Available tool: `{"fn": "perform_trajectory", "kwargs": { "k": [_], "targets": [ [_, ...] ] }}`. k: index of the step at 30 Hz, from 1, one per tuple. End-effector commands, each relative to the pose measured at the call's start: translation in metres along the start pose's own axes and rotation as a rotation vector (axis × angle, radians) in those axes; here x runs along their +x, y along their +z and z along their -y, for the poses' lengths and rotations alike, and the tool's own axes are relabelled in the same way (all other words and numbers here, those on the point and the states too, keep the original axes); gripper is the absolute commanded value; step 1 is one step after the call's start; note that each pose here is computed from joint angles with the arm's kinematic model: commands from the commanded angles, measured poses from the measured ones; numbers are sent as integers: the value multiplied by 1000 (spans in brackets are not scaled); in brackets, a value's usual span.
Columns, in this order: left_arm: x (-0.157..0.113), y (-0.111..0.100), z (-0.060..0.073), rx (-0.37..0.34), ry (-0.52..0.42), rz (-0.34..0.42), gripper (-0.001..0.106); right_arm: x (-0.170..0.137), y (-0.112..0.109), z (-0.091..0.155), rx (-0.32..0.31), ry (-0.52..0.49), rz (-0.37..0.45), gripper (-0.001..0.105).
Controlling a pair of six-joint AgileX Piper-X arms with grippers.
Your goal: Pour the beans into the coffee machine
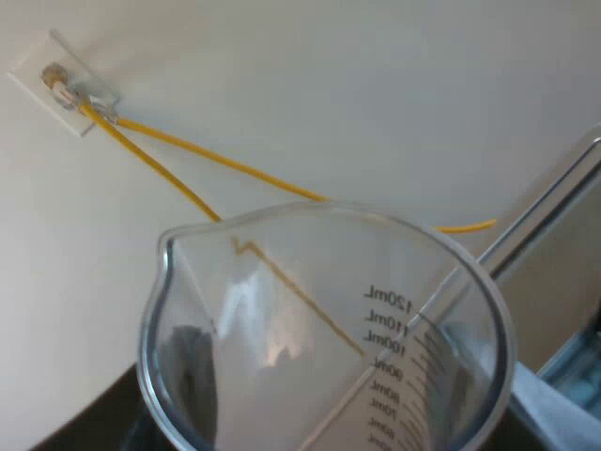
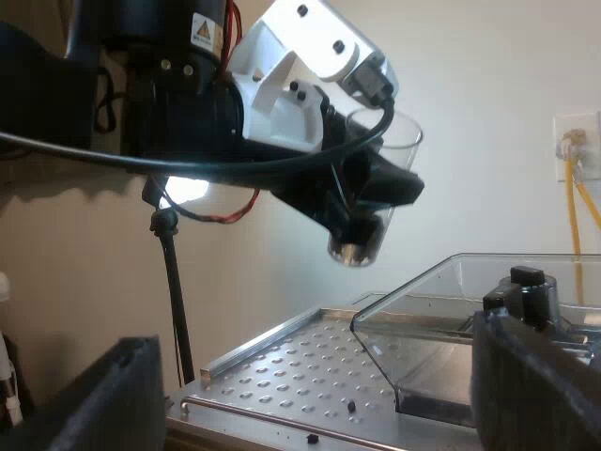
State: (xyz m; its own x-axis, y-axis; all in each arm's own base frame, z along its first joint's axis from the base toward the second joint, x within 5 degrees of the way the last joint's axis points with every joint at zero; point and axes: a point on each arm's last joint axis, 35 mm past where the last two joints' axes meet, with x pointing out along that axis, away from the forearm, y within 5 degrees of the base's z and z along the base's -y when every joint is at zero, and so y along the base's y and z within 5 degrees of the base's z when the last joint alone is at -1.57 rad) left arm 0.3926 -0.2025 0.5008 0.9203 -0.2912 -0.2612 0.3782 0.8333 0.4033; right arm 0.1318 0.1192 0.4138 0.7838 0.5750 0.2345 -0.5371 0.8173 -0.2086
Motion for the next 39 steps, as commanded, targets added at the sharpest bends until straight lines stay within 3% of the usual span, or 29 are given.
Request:
{"fn": "perform_trajectory", "kwargs": {
  "k": [1,12,21,23,26,33,39],
  "targets": [
    [-6,12,-6,16,58,74,39,-1,6,1,3,4,29,69],
    [-7,21,-8,247,106,138,39,-1,6,1,24,6,23,69],
    [-5,25,6,508,102,147,39,-1,6,1,29,6,23,69],
    [-2,24,12,606,97,144,39,-1,6,1,29,6,23,69],
    [0,24,16,697,95,142,39,-1,6,1,29,6,23,69],
    [0,24,16,777,101,138,39,-1,6,1,29,6,23,69],
    [0,24,16,929,110,130,39,-1,6,1,29,6,23,69]
  ]
}}
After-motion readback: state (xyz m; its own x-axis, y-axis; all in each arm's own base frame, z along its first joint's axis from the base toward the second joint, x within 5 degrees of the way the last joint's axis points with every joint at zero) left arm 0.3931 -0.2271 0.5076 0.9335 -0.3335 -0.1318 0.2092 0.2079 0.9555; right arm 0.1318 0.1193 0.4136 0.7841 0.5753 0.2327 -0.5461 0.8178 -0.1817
